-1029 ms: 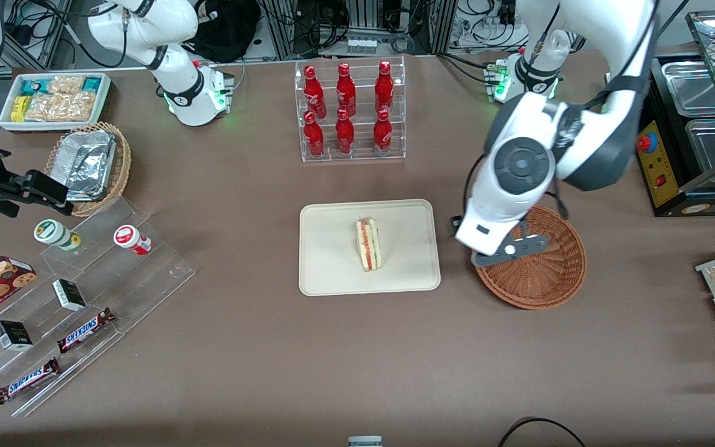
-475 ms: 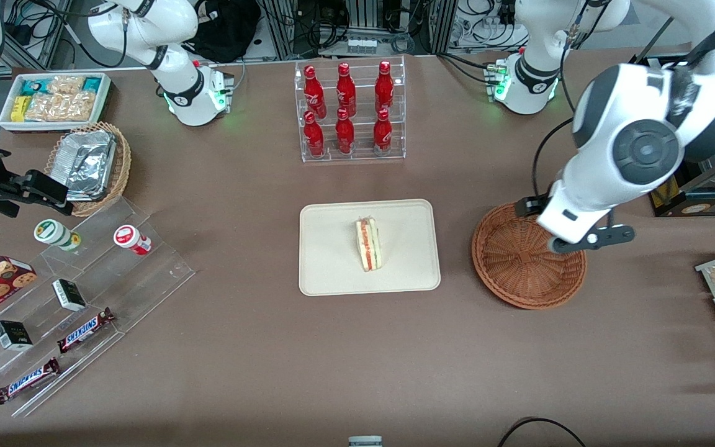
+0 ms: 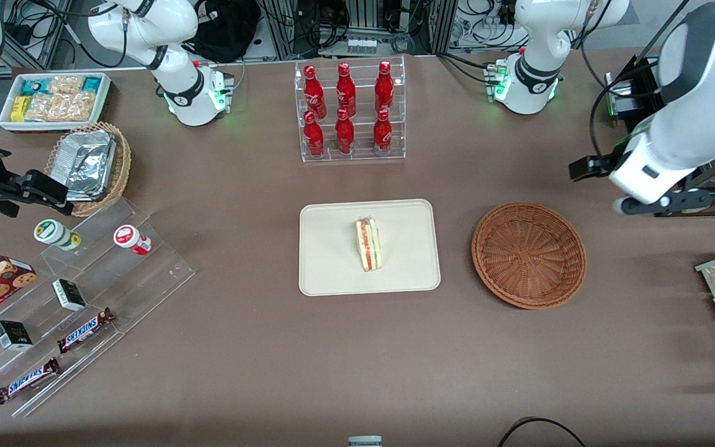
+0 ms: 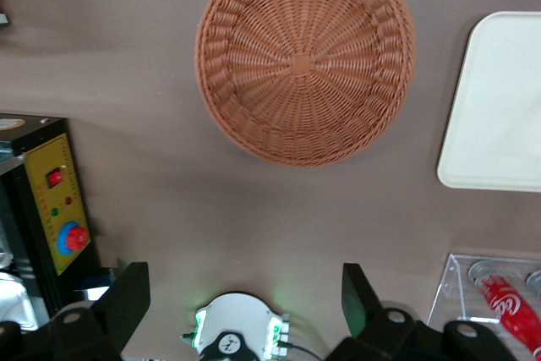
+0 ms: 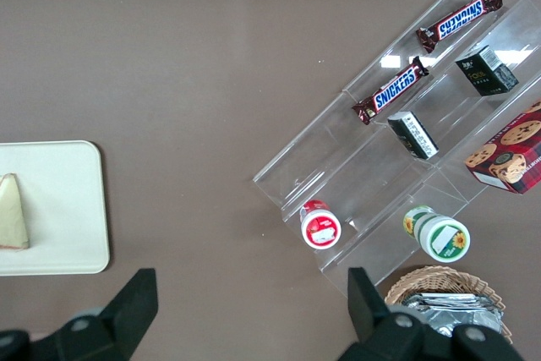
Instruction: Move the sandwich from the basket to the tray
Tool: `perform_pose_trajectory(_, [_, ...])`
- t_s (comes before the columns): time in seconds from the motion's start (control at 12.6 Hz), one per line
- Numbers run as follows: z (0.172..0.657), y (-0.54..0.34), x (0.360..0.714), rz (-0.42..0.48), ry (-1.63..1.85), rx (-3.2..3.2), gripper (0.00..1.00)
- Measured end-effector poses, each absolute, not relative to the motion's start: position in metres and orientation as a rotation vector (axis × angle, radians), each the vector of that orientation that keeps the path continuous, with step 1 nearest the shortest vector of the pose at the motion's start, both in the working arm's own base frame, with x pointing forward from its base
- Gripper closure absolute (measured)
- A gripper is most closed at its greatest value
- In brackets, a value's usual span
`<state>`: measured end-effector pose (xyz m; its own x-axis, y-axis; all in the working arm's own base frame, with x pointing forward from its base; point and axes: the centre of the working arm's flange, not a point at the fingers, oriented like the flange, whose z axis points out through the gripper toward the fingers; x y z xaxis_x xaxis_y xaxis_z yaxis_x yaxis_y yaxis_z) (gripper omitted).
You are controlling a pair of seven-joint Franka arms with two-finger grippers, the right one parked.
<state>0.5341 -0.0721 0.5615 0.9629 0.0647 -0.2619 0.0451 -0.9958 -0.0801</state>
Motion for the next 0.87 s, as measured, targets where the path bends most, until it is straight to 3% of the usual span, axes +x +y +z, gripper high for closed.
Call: perform_pose_trajectory(0.87, [0.607, -0.027, 0.511, 0.331, -0.094, -3.068, 0.00])
